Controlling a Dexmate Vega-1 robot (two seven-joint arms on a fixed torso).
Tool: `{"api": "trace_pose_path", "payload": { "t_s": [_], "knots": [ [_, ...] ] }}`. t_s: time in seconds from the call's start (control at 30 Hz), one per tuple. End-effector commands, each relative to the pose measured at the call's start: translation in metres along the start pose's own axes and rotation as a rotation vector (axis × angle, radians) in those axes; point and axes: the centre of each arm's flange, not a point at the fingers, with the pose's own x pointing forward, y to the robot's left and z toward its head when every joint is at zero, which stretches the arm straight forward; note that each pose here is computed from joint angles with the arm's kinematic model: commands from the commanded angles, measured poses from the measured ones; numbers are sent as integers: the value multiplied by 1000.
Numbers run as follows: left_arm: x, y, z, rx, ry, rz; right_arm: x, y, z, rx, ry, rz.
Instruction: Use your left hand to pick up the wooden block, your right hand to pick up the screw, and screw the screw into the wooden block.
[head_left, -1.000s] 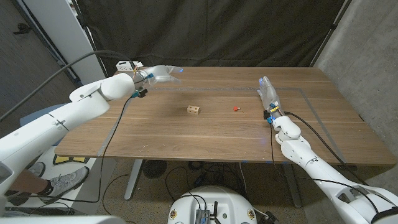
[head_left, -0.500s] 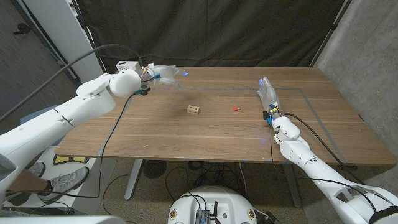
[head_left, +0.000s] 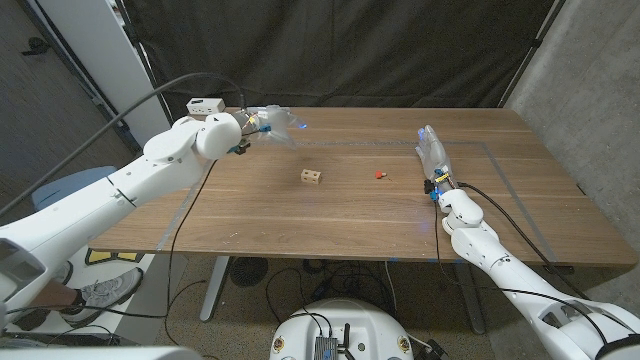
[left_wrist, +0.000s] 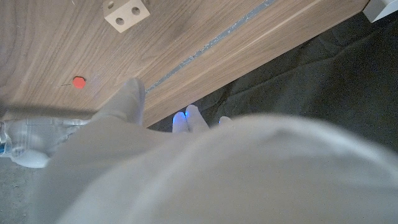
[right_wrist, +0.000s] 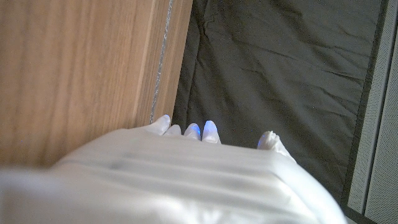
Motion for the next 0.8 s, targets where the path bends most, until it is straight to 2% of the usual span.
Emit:
{"api": "trace_pose_path", "payload": {
  "t_s": [0.03,0.33,0.8],
  "knots": [
    [8,-2,15,83,33,-53,-1,0,-2,8,-3,-11],
    [17,-7,27,164,5,-65,-3,-2,-3,10,-3,-23],
    [36,-20,36,179,-36,-136,-7,-5,-4,19,-9,-49]
  ]
}}
